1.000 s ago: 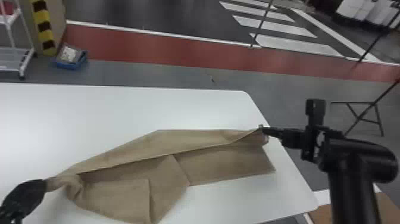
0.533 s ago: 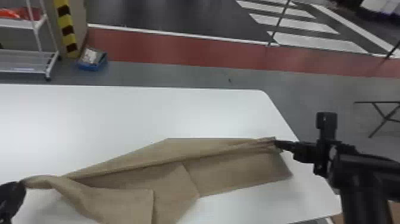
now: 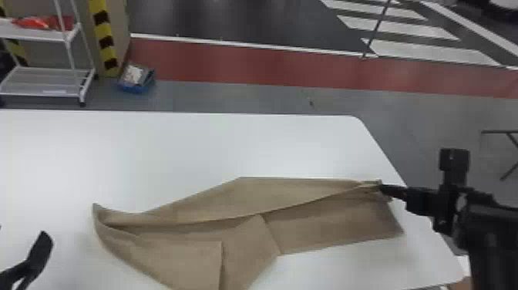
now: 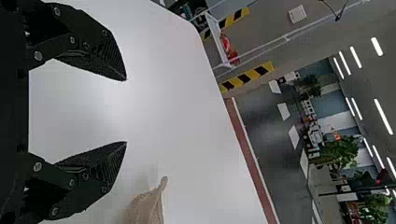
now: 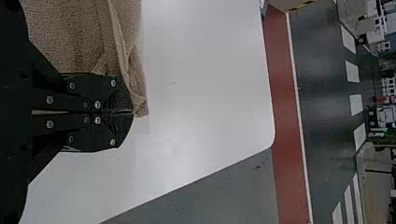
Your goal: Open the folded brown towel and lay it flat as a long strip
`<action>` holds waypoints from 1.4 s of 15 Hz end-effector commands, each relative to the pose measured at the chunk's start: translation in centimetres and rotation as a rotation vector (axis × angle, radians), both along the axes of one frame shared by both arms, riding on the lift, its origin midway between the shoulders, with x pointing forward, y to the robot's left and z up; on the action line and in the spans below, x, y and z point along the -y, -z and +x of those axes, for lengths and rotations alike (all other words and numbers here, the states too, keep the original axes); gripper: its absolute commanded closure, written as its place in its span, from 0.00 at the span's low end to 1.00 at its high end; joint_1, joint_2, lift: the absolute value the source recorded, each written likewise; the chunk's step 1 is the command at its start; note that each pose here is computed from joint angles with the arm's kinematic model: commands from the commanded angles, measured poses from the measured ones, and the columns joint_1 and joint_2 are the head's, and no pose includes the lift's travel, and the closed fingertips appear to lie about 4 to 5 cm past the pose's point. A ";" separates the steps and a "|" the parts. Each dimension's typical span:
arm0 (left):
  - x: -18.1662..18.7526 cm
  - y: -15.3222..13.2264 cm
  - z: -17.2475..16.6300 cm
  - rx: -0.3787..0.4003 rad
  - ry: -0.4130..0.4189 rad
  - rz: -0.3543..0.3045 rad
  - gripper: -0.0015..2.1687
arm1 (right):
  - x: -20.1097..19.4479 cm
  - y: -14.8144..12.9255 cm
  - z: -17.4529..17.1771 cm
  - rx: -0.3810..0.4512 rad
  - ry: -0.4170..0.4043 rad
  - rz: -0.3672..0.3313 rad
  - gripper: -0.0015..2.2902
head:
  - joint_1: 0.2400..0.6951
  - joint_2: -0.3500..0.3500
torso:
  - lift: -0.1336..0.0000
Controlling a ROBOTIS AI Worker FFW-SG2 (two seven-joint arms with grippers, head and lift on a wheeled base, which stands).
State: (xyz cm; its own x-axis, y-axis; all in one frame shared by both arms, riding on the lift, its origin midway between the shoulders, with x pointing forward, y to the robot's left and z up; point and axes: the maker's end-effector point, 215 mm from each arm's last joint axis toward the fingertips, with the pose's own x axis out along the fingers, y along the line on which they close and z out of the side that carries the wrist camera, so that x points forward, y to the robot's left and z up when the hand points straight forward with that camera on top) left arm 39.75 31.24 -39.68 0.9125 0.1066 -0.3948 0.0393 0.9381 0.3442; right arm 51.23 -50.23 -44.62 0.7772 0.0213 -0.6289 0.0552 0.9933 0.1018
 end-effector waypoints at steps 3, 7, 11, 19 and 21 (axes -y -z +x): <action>4.2 -0.4 2.6 -0.023 0.046 -0.256 0.22 | -0.3 0.6 -0.7 -0.016 -0.012 -0.014 0.61 | 1.00 0.15 | 0.08; 6.6 1.2 4.8 -0.116 0.065 -0.312 0.31 | -1.3 0.8 -0.5 -0.019 -0.032 -0.020 0.61 | 1.00 0.11 | 0.08; 5.8 3.0 5.6 -0.169 0.053 -0.309 0.31 | -1.9 0.4 0.2 -0.008 -0.053 -0.040 0.61 | 1.00 0.11 | 0.08; 6.2 3.9 6.9 -0.189 0.072 -0.336 0.31 | -1.3 0.4 1.1 0.008 -0.061 -0.074 0.61 | 1.00 0.13 | 0.08; 6.2 4.5 6.9 -0.205 0.071 -0.334 0.34 | -1.1 0.3 1.6 0.014 -0.061 -0.076 0.61 | 1.00 0.13 | 0.08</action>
